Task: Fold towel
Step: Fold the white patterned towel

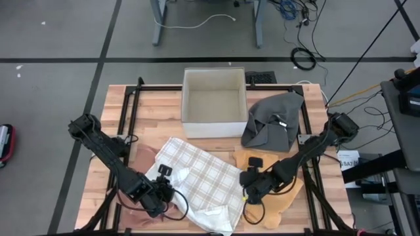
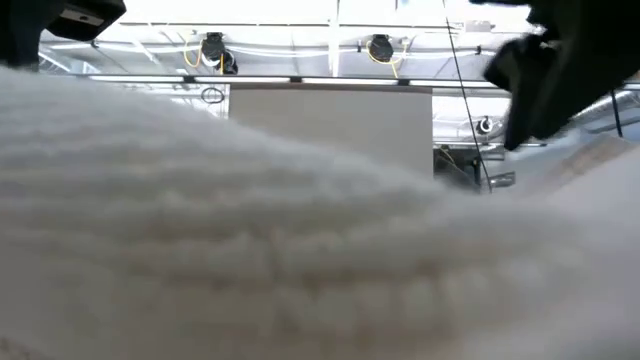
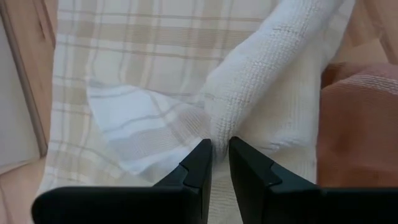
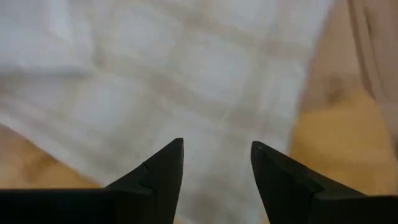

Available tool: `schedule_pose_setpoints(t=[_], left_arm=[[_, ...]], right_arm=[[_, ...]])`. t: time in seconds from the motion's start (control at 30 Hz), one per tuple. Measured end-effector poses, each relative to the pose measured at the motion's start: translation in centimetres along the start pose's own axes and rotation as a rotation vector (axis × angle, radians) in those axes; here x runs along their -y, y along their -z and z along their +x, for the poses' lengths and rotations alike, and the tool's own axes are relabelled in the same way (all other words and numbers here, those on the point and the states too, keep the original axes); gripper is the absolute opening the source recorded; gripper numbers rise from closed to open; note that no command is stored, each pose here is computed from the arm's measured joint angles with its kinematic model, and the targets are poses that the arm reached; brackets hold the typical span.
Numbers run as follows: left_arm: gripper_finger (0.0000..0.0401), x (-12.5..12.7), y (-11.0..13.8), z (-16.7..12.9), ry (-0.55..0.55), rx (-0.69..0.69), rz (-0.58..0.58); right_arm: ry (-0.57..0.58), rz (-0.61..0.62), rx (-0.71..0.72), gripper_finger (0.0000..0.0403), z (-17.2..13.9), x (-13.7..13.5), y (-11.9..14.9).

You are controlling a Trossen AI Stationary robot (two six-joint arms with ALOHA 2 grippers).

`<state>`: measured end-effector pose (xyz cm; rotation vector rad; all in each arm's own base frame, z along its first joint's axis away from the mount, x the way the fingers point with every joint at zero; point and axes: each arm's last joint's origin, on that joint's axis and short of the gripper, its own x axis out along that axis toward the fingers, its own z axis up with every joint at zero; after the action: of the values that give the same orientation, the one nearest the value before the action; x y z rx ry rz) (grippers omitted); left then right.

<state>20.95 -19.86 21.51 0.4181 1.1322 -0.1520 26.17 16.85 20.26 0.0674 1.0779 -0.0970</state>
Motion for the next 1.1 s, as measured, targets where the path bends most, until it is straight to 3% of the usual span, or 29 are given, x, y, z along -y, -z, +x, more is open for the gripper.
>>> schedule_pose_setpoints(t=[0.13, 0.33, 0.63, 0.77, 1.1], left_arm=[[0.0062, 0.3, 0.1, -0.1, 0.004, 0.003, 0.008], [0.0062, 0.2, 0.1, -0.1, 0.003, 0.002, 0.011], [0.0062, -0.5, -0.2, 0.2, -0.013, -0.002, 0.005], [0.0062, -0.5, -0.2, 0.2, -0.013, -0.002, 0.008], [0.0062, -0.5, -0.2, 0.2, -0.014, -0.002, 0.009]], right_arm=[[0.004, -0.059, -0.072, 0.0176, -0.2, -0.5, 1.3], [-0.022, -0.165, -0.036, 0.0176, -1.0, -2.3, 2.4], [0.114, -0.438, 0.046, 0.0176, -0.5, -4.4, 4.7], [0.183, -0.483, 0.030, 0.0173, 1.0, -4.6, 5.2], [0.260, -0.554, 0.105, 0.0104, 0.9, -5.4, 4.1]])
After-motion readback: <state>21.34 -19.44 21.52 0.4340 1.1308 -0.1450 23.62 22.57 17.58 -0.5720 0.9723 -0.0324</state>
